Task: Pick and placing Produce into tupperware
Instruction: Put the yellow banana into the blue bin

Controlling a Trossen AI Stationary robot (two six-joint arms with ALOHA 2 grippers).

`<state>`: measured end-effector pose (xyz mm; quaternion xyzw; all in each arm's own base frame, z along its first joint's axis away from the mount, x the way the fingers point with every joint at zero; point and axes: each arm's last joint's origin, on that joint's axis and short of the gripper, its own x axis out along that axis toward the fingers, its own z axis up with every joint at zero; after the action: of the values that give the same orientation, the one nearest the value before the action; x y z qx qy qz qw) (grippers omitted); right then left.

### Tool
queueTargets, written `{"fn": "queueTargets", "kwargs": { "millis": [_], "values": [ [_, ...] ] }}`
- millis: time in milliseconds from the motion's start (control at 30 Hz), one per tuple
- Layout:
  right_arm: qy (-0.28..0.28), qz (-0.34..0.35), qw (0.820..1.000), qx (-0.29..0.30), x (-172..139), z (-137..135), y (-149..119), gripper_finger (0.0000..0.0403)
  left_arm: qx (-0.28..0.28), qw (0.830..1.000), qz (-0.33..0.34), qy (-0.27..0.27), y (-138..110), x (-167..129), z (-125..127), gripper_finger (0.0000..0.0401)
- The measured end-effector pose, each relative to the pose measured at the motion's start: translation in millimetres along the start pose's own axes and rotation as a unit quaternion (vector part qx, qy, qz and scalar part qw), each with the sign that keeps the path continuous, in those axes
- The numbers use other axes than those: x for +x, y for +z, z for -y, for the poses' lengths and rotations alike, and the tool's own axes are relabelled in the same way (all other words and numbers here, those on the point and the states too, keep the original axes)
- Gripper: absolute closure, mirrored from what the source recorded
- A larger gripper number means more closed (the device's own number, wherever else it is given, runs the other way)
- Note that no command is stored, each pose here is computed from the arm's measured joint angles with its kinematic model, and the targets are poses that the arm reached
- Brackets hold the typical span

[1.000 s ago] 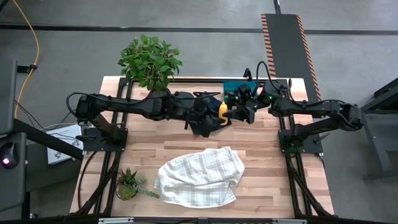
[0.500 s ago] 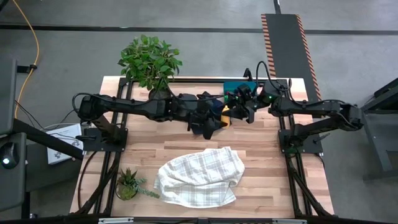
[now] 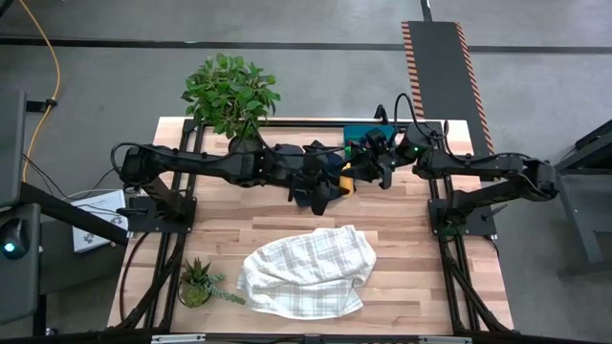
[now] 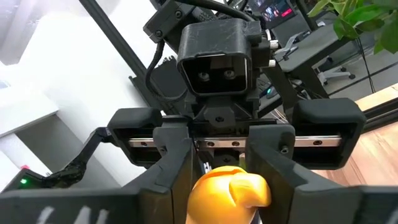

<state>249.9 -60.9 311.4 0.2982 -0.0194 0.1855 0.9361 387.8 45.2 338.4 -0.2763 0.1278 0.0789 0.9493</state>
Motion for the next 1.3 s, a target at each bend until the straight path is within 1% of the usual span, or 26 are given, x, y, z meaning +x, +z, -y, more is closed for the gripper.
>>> {"fn": "queueTargets", "kwargs": {
  "millis": [100,233,333,633,767,900,1033,1167,1300],
  "values": [
    [0.0,0.001,1.0,0.0,0.0,-0.2,0.3,0.0279,0.0,1.0,0.001,0.0,0.3,-0.4,0.2,0.0264],
    [0.0,0.001,1.0,-0.001,0.0,-0.2,0.4,0.0279,-0.001,1.0,0.002,0.005,0.3,-0.4,-0.2,0.0241],
    [-0.001,-0.001,1.0,0.0,0.0,0.2,-0.1,0.028,-0.004,1.0,0.006,0.008,0.9,-0.7,-0.3,0.0213],
    [-0.002,-0.002,1.0,0.002,0.1,0.6,-0.5,0.0281,-0.008,1.0,0.008,0.007,2.0,-2.2,0.6,0.0112],
    [-0.002,-0.002,1.0,0.002,0.1,0.5,-0.5,0.0292,-0.008,1.0,0.007,0.007,1.7,-2.1,0.4,0.0084],
    [-0.002,-0.002,1.0,0.004,0.0,0.7,-0.4,0.0317,-0.011,1.0,0.0,-0.002,1.2,-1.9,0.7,0.0076],
    [-0.005,-0.004,1.0,0.006,-0.3,1.4,-0.6,0.0337,-0.017,1.0,-0.022,-0.006,-2.1,-1.9,-0.2,0.0082],
    [-0.007,-0.005,1.0,0.005,-0.3,1.7,-1.1,0.0344,-0.019,0.999,-0.045,-0.006,-5.7,-2.0,-1.6,0.0096],
    [-0.012,-0.007,1.0,0.008,-1.3,3.4,-1.0,0.0345,-0.022,0.998,-0.057,-0.017,-6.9,-1.9,-1.2,0.0107]
  ]
}}
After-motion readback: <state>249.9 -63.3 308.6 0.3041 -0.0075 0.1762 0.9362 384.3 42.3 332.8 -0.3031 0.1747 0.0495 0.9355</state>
